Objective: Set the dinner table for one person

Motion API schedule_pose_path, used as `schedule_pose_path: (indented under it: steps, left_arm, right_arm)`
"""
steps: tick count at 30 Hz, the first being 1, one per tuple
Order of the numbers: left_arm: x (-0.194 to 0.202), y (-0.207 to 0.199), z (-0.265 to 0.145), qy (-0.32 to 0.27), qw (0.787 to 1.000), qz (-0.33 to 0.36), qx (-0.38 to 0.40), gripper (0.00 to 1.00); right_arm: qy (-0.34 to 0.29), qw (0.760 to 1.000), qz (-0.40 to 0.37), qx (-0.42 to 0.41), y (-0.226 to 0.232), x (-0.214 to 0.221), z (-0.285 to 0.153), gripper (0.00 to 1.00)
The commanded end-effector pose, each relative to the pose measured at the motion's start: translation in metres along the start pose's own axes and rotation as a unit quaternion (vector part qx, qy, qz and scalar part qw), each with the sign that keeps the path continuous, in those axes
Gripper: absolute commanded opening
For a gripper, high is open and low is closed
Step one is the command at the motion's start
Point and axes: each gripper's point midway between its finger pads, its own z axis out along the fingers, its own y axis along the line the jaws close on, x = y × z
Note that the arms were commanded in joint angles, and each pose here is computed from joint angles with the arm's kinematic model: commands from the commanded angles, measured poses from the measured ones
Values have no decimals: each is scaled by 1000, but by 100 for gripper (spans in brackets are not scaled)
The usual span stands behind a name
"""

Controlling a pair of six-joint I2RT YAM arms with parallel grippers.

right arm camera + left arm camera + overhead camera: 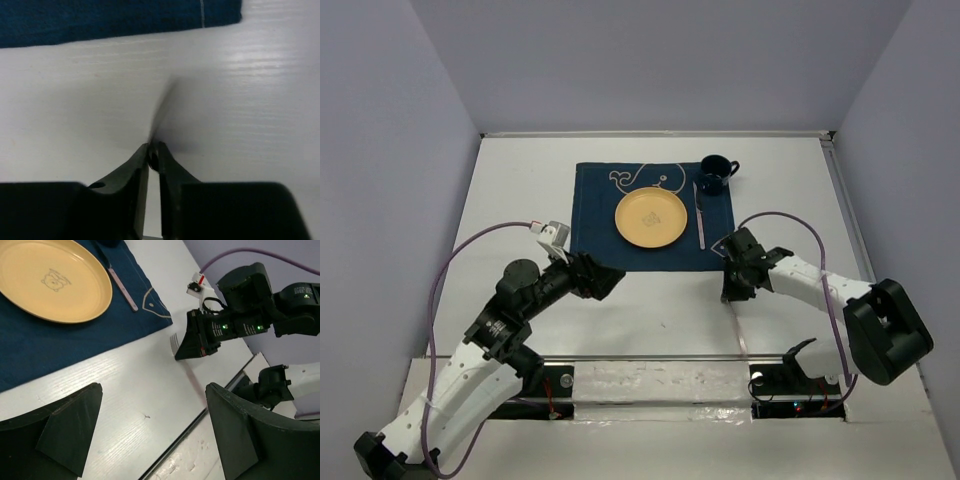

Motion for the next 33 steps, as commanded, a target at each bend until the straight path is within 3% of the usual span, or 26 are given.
schedule_pose_path:
  steps: [1,9,18,33]
  left_arm:
    - [-3,-23,4,-10,998,-13,54,94]
    - [36,-13,23,37,998,-42,39,86]
    - [61,-40,44,58,995,-47,66,86]
    - [25,-70,52,13,994,-34,106,86]
  right_arm:
    - [-29,999,-17,-20,22,-11,4,0]
    - [-126,985,-28,-111,88,-51,-57,0]
    - [-246,923,-17,-297,177,-105,-152,0]
    - [-275,856,-59,-434,220,-106,-192,0]
